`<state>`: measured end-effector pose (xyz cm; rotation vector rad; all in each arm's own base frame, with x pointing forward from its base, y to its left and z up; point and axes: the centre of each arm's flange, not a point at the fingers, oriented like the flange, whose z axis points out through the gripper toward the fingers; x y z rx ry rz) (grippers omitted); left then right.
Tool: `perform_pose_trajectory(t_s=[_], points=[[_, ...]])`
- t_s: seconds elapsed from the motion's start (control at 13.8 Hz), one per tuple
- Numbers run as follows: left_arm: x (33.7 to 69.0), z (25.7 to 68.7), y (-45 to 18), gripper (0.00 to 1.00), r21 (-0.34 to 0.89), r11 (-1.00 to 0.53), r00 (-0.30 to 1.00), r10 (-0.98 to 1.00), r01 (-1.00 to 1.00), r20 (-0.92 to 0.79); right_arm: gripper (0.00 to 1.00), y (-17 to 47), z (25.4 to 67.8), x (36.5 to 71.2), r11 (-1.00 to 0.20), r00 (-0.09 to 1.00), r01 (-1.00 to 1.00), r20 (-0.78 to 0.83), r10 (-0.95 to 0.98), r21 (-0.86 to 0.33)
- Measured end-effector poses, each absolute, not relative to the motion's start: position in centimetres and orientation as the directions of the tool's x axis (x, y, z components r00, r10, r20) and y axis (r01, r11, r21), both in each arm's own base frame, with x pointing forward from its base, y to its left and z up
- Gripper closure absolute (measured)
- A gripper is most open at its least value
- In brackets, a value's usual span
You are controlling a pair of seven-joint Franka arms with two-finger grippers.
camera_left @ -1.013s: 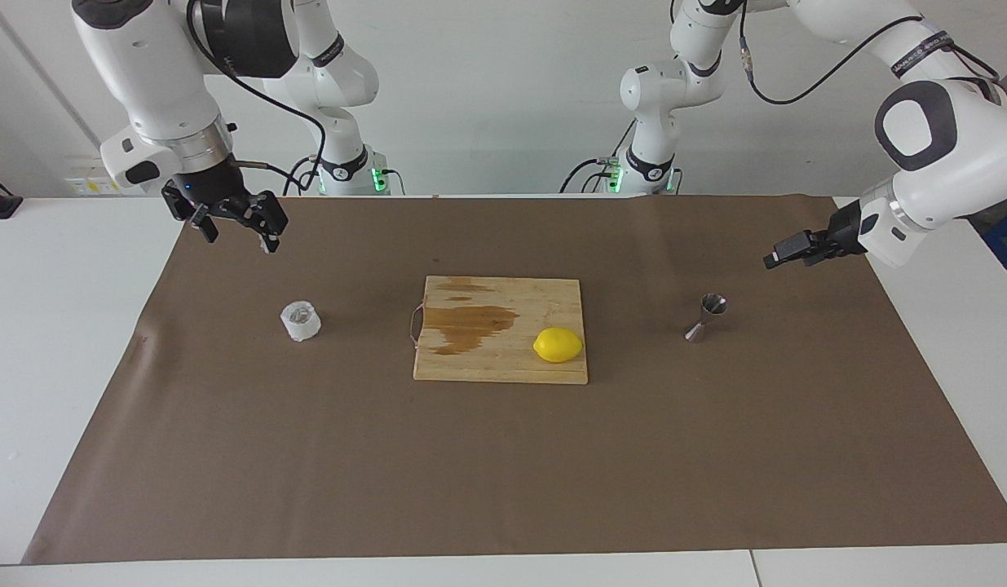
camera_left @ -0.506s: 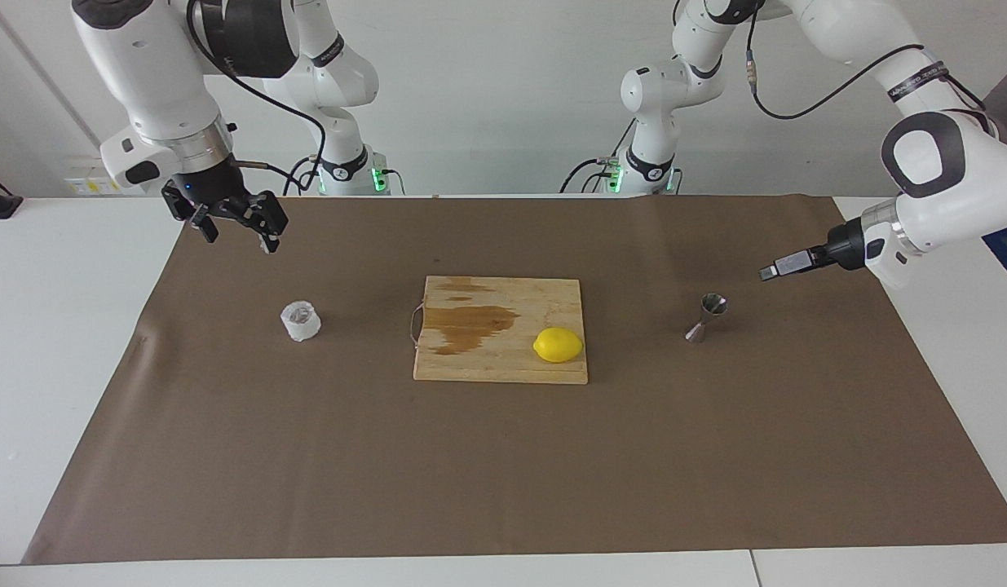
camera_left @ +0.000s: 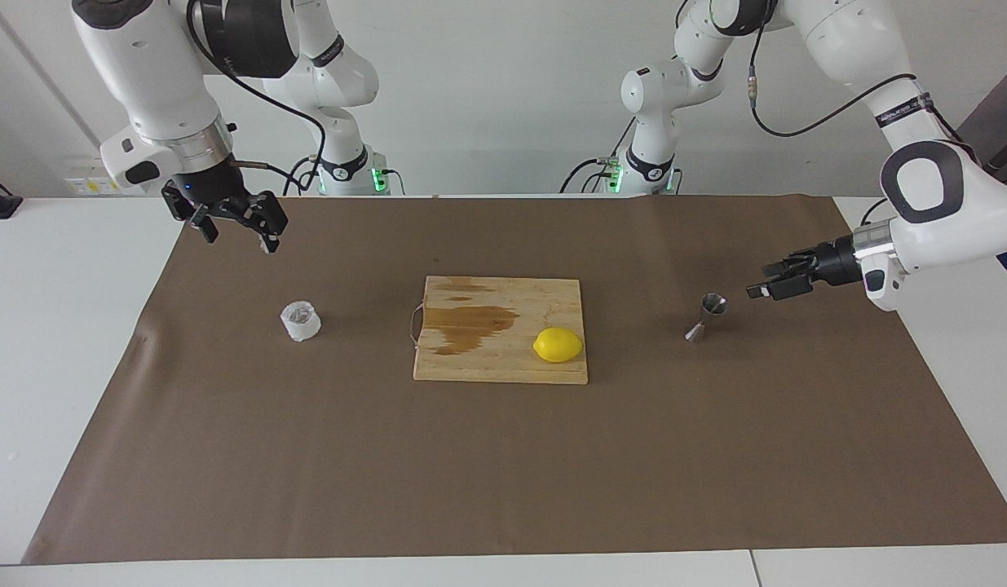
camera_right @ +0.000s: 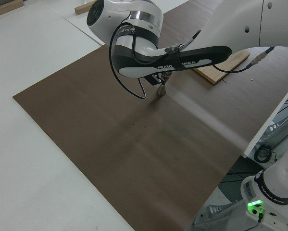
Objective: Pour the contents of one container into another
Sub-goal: 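Open the left gripper and move it around the small metal cup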
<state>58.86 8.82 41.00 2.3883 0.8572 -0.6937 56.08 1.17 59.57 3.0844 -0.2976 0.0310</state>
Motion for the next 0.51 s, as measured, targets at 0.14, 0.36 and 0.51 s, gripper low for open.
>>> perform_pose_trajectory(t_s=[0.14, 0.36, 0.51], points=[[59.1, 39.9, 8.9, 0.00, 0.290, -0.644, 0.645, 0.424, 0.708, -0.636, 0.00, 1.2, 59.6, 56.1, -0.981, 0.981, -0.191, 0.024, -0.191, 0.041], [59.2, 38.7, 9.3, 0.00, 0.298, -0.617, 0.624, 0.420, 0.729, -0.659, 0.00, 1.2, 59.6, 56.1, -0.981, 0.981, -0.191, 0.024, -0.191, 0.041], [58.9, 37.9, 9.4, 0.00, 0.273, -0.581, 0.577, 0.438, 0.767, -0.690, 0.00, 1.2, 59.6, 56.1, -0.981, 0.981, -0.191, 0.024, -0.191, 0.041]])
